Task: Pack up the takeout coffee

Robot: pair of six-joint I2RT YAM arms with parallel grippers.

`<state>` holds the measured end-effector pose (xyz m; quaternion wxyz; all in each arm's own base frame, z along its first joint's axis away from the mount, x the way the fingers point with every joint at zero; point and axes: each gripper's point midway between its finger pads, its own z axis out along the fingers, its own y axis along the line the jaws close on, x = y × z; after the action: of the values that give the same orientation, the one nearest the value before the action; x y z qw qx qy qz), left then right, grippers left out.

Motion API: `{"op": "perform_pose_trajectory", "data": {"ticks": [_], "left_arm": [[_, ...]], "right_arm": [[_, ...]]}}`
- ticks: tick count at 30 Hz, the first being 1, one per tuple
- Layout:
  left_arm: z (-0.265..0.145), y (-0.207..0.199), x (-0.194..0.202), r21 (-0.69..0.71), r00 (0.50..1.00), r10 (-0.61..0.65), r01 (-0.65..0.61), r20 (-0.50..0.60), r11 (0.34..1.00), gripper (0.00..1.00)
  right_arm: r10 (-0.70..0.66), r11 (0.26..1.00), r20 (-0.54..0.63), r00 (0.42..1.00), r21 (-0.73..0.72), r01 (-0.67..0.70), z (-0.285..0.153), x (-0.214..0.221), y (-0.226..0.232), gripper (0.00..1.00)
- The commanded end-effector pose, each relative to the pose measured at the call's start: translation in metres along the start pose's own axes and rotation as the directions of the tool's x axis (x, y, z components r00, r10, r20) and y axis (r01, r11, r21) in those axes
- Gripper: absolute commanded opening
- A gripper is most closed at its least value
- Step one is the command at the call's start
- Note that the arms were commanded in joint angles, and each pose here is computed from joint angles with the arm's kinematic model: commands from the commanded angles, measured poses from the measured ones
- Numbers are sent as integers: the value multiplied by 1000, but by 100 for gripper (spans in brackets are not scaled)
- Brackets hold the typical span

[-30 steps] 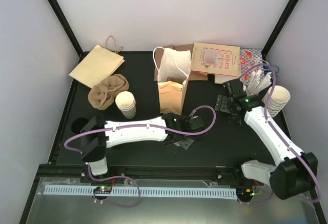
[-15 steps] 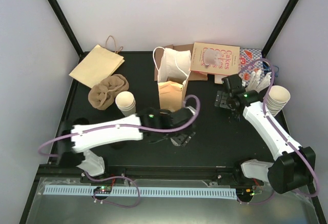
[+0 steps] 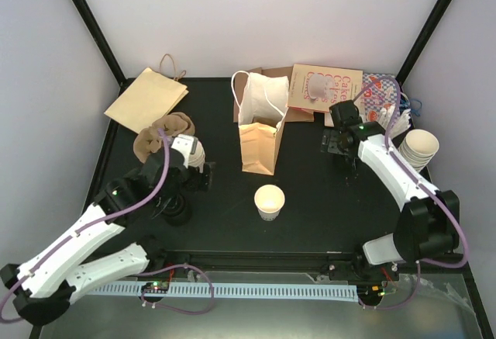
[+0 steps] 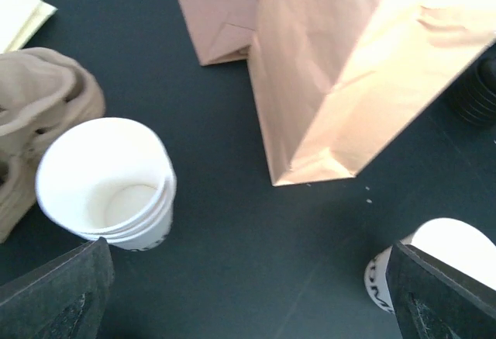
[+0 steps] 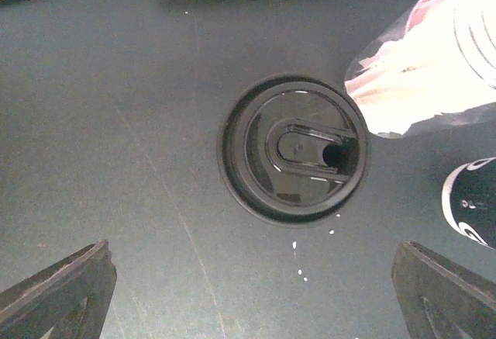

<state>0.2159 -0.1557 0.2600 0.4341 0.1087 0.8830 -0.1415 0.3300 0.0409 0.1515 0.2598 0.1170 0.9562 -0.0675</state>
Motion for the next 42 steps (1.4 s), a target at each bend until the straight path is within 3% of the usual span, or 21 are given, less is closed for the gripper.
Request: {"op": "perform_pose_trajectory", "data": {"ticks": [1,10,26,42], "left_arm": [[-1,19,-11,-29,997,-14,16,72,999,99],[5,51,-4,-126,999,-17,23,50,992,99],[13,36,3,-15,994,33,-32,100,999,99],[19,35,6,-16,996,45,-44,80,999,99]], "right_arm": [[56,998,-17,998,-12,-57,6,-15,4,100],[138,990,-56,989,-9,-139,31,-27,-14,100],[190,982,-116,975,10,-190,68,-38,-23,95],[196,980,-190,962,25,-195,97,-19,-21,86]]}}
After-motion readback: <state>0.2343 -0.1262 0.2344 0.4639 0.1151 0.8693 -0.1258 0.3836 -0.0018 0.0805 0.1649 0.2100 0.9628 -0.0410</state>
